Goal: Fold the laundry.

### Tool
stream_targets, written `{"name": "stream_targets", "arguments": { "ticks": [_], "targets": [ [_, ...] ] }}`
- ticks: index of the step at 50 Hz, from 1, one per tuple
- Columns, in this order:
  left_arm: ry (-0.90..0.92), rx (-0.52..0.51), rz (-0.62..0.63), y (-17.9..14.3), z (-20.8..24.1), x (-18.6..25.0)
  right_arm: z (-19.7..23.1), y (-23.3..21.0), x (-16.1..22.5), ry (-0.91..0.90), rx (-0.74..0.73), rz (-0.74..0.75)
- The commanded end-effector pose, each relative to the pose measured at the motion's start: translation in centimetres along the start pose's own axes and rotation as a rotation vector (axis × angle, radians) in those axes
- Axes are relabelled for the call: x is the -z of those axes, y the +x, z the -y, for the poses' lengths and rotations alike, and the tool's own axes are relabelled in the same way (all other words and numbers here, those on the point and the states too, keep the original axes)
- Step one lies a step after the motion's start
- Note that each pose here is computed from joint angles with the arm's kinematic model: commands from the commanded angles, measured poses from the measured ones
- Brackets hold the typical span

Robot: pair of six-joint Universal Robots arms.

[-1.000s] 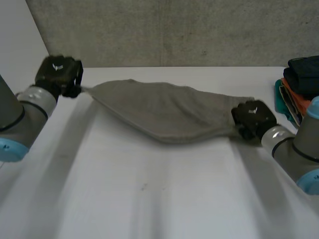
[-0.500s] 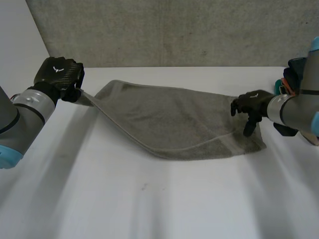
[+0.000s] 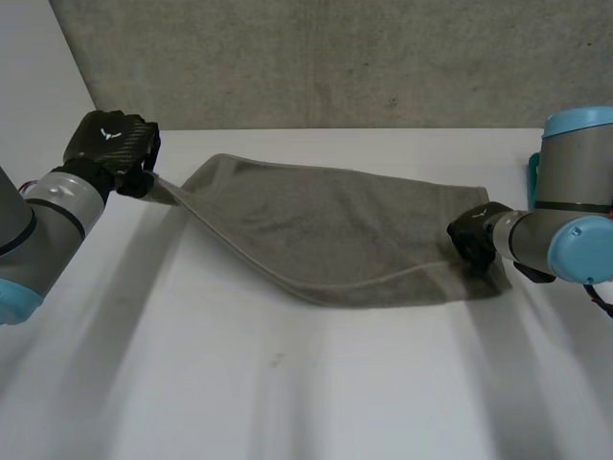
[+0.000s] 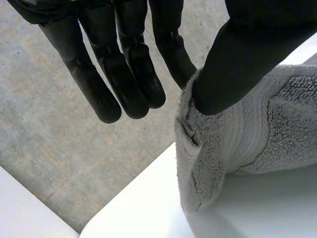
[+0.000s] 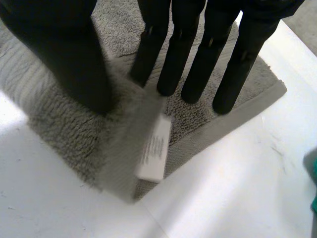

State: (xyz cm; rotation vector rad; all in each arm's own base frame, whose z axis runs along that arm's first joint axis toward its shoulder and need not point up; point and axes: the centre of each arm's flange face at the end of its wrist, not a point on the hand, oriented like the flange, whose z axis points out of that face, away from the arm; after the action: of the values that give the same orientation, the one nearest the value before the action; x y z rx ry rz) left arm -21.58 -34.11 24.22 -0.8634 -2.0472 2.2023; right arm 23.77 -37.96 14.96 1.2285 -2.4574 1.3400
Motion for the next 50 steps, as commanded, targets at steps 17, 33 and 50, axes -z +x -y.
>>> {"name": "stream_targets", "arguments": {
  "ticks": [17,33,50],
  "targets": [
    [-0.563,-0.325,-0.438,2.6,-3.2,12.0,-6.1,-1.0,14.7,-0.171,0.322,0.195],
    [-0.458,-0.359,-0.418,2.9,-3.5,6.5,-3.7,2.4,9.7,0.118,0.206,-0.086],
    [0.621,-0.181,0.321,-9.2,18.6,-5.5,16.6,13.7,14.7,1.218,-0.110,-0.779]
  ]
}}
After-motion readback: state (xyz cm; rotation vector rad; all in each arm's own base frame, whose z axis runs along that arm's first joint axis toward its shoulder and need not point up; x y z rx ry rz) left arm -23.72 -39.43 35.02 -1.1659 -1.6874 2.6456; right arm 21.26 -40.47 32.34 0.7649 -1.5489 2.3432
